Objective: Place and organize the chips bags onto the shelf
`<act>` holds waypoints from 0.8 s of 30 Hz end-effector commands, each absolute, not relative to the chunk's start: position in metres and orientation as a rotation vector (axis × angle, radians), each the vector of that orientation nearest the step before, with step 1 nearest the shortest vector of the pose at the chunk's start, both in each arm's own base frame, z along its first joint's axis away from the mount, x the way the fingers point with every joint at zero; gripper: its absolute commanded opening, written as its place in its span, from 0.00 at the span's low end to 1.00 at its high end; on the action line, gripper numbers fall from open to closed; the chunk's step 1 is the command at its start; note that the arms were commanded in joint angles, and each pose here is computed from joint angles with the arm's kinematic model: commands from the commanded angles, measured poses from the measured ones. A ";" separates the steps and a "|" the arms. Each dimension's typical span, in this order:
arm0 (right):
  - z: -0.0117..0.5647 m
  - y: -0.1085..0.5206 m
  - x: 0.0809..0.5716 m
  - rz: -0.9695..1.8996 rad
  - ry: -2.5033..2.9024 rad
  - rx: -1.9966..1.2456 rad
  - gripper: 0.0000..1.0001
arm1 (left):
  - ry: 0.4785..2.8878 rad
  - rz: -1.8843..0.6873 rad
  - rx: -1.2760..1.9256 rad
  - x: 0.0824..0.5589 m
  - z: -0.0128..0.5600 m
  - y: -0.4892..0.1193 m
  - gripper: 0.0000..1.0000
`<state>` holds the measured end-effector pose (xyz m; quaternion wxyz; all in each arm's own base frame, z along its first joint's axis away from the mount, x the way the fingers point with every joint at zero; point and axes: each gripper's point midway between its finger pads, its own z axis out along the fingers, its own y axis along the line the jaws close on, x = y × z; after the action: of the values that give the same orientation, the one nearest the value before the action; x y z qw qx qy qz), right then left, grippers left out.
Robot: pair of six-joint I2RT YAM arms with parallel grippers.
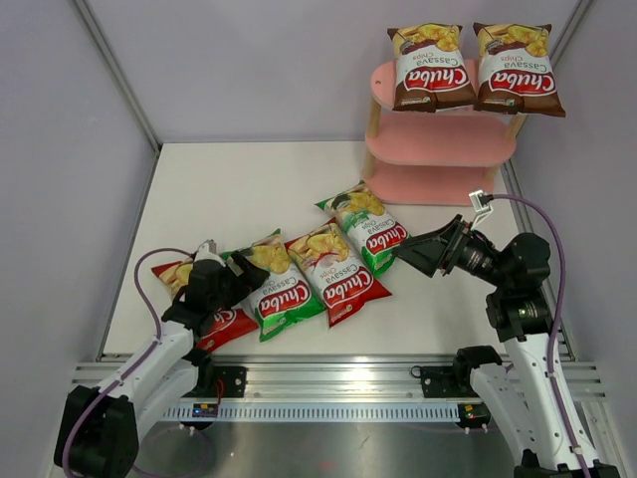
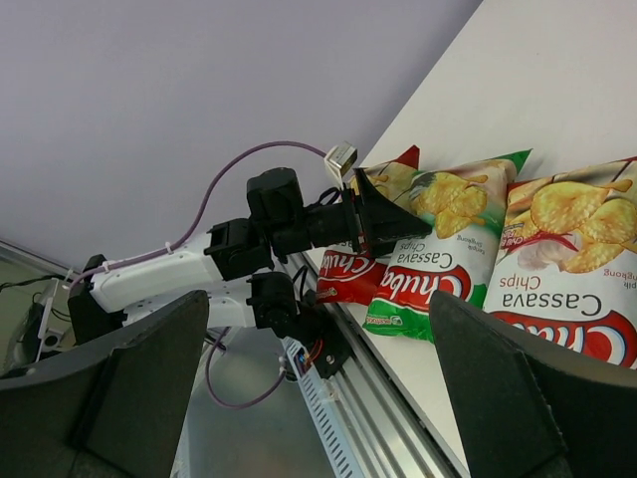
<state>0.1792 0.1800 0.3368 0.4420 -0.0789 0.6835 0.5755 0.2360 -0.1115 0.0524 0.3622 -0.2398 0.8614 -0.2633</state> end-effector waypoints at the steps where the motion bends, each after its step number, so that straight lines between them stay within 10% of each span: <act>1: 0.347 0.183 0.176 1.444 1.647 -0.249 1.00 | 2.189 -0.644 -0.691 0.236 0.037 -0.102 0.91; 9: 0.334 0.182 0.182 1.454 1.676 -0.182 1.00 | 1.997 -0.675 -0.754 0.247 0.061 -0.091 0.52; 24: 0.246 0.206 0.208 1.497 1.826 0.096 0.96 | 1.761 -0.900 -0.779 0.262 0.141 -0.104 0.29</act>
<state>0.2012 0.1960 0.2353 0.3475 0.0330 0.7354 0.5808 0.2487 -0.1023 0.0939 0.4517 -0.3082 0.7701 -0.3287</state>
